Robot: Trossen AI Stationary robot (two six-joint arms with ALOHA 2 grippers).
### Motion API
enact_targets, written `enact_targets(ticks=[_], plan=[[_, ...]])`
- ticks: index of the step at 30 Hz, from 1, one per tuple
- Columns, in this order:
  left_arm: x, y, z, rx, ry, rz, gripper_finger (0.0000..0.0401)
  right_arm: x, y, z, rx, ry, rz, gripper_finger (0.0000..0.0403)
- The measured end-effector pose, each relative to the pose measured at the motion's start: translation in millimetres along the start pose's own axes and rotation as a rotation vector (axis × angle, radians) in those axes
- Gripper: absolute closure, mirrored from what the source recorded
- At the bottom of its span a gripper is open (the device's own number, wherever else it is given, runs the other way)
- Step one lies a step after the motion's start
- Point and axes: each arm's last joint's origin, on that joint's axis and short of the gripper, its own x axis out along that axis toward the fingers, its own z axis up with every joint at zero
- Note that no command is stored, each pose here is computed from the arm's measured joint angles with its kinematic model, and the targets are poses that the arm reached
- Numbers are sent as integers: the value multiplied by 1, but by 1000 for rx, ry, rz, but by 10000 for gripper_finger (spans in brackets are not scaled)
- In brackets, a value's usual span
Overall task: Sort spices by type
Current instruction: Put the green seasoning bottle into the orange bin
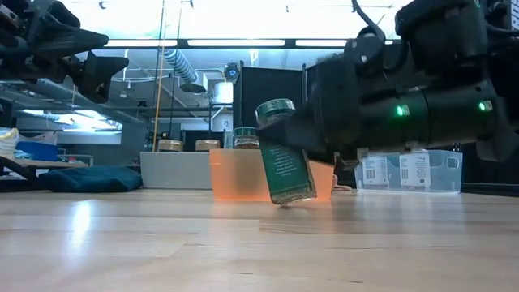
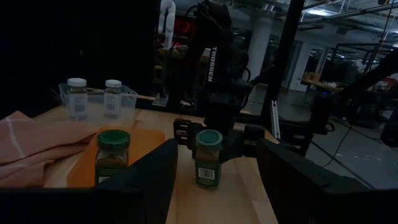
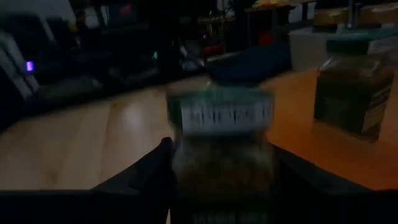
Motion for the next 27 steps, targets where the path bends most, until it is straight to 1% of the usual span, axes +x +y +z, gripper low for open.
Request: enact_targets(ticks=[5,8,13,16,22,25,27], plan=[[0,0,0,0,1,0,177,-2,-2,-8,-92,45,-13,157],[0,0,0,0,2,0,177,-3,0,-7,-72,39,-6,137],[0,0,0,0,3,0,177,-6,4,-8,-82,40,9,102],[0,0,-1,0,7,0,177,-8,6,-9,-85,42,19,90],[0,0,-1,0,11,1,177,-10,12,-9,-102,61,28,94],[0,0,-2,-11,24,3,177,-5,12,-19,-129,178,6,100],[0,1,-4,-33,42,7,177,-1,10,-24,-107,251,-7,103]])
